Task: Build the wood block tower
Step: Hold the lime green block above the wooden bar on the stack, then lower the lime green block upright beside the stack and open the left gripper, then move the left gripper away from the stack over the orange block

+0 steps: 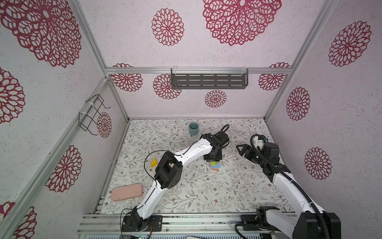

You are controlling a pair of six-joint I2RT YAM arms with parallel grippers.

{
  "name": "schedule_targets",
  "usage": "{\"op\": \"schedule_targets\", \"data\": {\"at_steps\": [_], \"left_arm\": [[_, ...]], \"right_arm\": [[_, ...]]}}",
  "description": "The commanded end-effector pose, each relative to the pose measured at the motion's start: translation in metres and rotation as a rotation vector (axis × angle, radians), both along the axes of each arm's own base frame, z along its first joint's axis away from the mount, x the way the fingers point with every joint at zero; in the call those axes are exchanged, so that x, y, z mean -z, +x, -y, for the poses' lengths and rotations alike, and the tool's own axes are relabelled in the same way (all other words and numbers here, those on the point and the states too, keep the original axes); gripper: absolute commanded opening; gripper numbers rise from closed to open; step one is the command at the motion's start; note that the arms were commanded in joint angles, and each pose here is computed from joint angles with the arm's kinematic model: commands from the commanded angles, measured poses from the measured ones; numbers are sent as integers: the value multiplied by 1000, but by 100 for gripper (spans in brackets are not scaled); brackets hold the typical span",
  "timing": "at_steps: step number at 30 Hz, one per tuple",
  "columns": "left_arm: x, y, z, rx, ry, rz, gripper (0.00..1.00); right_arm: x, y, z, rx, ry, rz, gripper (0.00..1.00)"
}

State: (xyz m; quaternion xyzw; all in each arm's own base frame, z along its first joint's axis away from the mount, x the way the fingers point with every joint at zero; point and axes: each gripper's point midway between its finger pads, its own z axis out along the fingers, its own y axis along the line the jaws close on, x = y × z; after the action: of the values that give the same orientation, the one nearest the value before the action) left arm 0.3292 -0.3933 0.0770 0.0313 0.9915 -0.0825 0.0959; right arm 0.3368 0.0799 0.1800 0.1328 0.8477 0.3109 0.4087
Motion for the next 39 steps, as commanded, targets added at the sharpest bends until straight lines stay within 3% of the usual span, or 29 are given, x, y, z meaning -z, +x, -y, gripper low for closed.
{"op": "schedule_targets", "data": {"at_steps": [1, 20, 26, 32, 39], "left_arm": [[7, -2, 5, -2, 5, 5, 24], [-5, 2, 13, 29, -17, 24, 44], [-14, 3, 10, 32, -10, 37, 46], [-49, 7, -11, 40, 16, 101, 50], [-79, -12, -55, 148, 83, 135, 53]], "right_arm": [[-9, -1, 0, -1, 19, 31, 83], [-9, -1, -1, -3, 21, 31, 83], [-9, 0, 0, 0, 17, 31, 83], [-8, -1, -1, -3, 18, 27, 83], [-13, -2, -3, -32, -5, 46, 83]]}}
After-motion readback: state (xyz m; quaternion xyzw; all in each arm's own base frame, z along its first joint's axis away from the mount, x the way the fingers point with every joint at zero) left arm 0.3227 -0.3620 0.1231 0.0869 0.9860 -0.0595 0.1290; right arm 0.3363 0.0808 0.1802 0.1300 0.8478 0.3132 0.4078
